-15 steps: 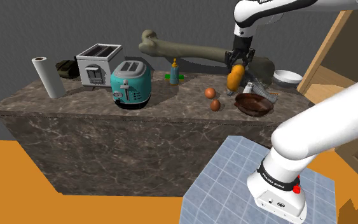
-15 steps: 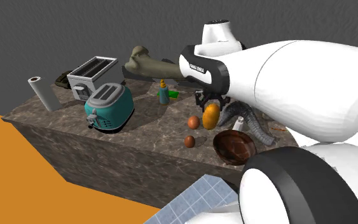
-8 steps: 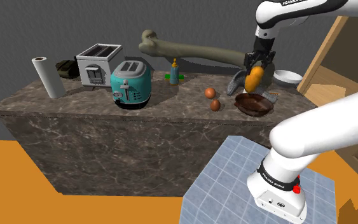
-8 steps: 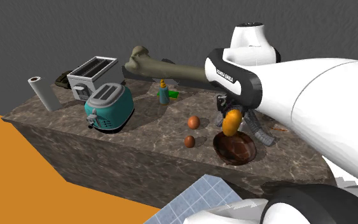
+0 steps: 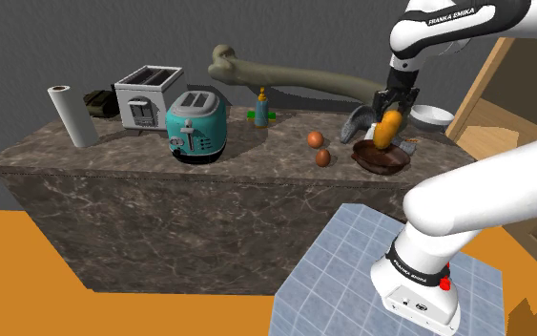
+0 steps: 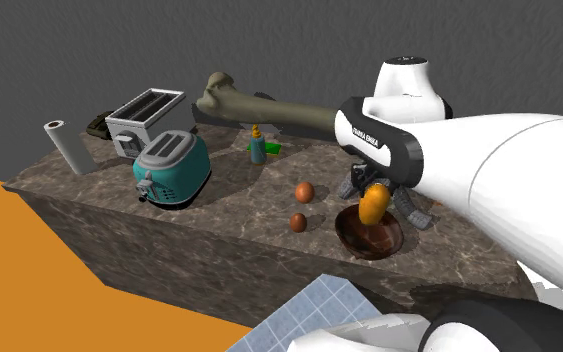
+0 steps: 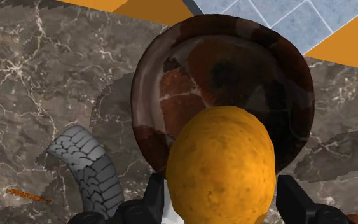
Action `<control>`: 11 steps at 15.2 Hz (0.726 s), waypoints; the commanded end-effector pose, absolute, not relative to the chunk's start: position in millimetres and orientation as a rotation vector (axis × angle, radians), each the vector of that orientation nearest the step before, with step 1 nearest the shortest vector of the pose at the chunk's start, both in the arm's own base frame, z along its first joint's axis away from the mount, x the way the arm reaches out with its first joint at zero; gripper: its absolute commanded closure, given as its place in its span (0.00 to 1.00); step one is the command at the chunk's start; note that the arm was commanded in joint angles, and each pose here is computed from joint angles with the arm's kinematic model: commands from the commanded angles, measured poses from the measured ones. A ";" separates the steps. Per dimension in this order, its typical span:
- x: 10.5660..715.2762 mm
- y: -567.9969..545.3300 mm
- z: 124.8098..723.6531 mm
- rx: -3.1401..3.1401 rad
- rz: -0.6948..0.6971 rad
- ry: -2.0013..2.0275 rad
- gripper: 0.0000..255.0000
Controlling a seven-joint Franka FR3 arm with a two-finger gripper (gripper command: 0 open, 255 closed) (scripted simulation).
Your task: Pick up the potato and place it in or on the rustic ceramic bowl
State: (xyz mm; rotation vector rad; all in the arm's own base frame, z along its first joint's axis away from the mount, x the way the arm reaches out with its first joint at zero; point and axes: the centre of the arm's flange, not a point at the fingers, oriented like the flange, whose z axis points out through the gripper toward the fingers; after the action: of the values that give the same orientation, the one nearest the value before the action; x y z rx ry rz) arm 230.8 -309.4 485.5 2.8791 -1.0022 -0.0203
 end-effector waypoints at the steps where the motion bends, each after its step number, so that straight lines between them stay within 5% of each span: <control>1: 231.4 -309.5 474.9 2.879 -0.019 -1.002 1.00; 11: 231.4 -309.5 436.5 2.879 -0.019 -1.002 1.00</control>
State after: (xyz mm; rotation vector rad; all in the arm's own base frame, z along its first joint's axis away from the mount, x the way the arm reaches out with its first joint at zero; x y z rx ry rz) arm 231.2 -309.6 437.2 2.8791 -1.0018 -0.0200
